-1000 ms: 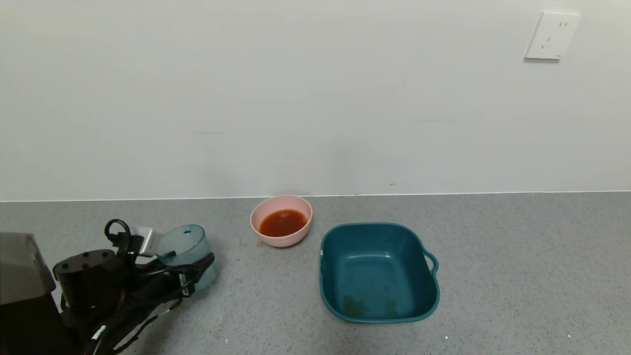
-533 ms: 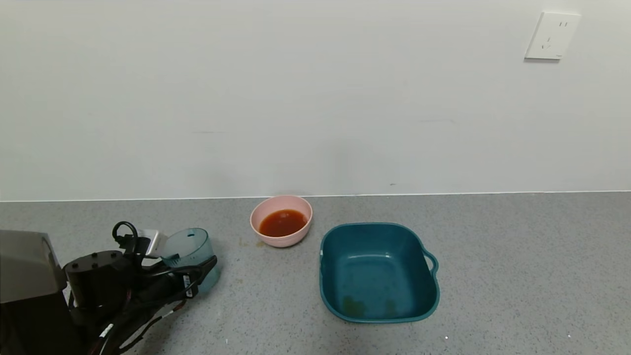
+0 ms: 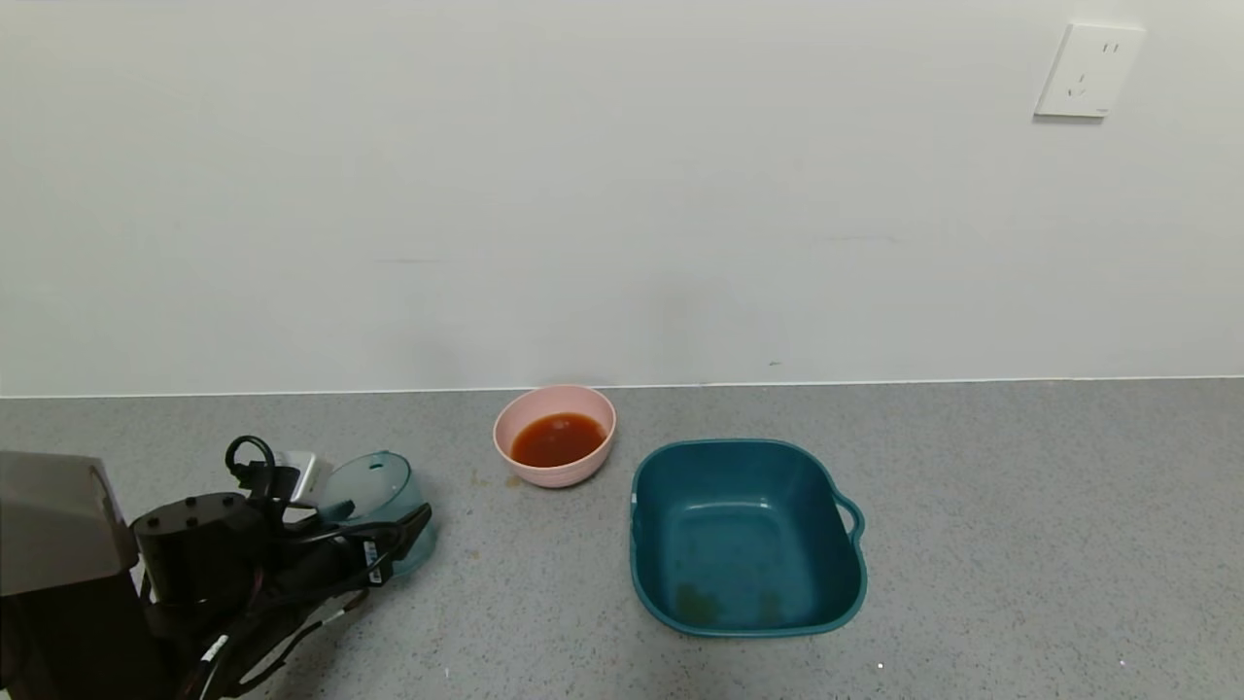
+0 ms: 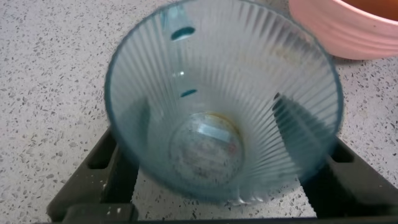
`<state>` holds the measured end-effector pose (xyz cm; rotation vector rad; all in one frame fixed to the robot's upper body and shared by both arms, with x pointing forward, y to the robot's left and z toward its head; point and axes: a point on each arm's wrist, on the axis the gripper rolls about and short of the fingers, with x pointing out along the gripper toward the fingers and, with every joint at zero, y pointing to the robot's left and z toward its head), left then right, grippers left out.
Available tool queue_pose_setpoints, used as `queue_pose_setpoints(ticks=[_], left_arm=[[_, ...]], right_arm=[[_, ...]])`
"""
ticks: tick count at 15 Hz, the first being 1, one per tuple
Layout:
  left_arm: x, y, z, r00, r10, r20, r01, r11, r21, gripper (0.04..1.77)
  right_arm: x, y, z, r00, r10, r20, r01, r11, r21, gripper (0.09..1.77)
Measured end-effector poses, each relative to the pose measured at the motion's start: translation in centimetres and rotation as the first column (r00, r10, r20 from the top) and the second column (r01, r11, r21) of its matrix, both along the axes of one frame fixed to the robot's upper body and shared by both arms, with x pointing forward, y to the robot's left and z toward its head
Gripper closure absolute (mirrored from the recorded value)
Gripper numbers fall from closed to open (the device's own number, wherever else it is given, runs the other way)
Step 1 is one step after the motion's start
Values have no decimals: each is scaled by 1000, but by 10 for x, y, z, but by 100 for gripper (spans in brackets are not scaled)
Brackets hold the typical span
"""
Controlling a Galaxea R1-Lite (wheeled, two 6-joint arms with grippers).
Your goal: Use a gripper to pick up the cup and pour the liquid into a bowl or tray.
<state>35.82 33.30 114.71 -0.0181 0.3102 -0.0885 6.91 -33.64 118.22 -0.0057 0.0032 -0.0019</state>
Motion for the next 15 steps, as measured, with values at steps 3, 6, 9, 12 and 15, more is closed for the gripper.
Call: queue_pose_setpoints(ticks=[3,6,9,12,15], left_arm=[[0,0,1,1000,3,3,-3,1000,0,24],[-3,0,4,1000,8,7,-8,1000,1,20],[-14,3,10,1000,17,9,-17,1000,4,16],[-29,7,18,999,33,17,-33,999,8,14],[-44,9,27,998,44,36,-44,999,9,13]], right_arm=[[0,0,0,1000,0,0,0,1000,0,15],[0,0,0,1000,0,0,0,1000,0,15],[0,0,0,1000,0,0,0,1000,0,15],[0,0,0,1000,0,0,0,1000,0,15],[0,0,0,1000,0,0,0,1000,0,15]])
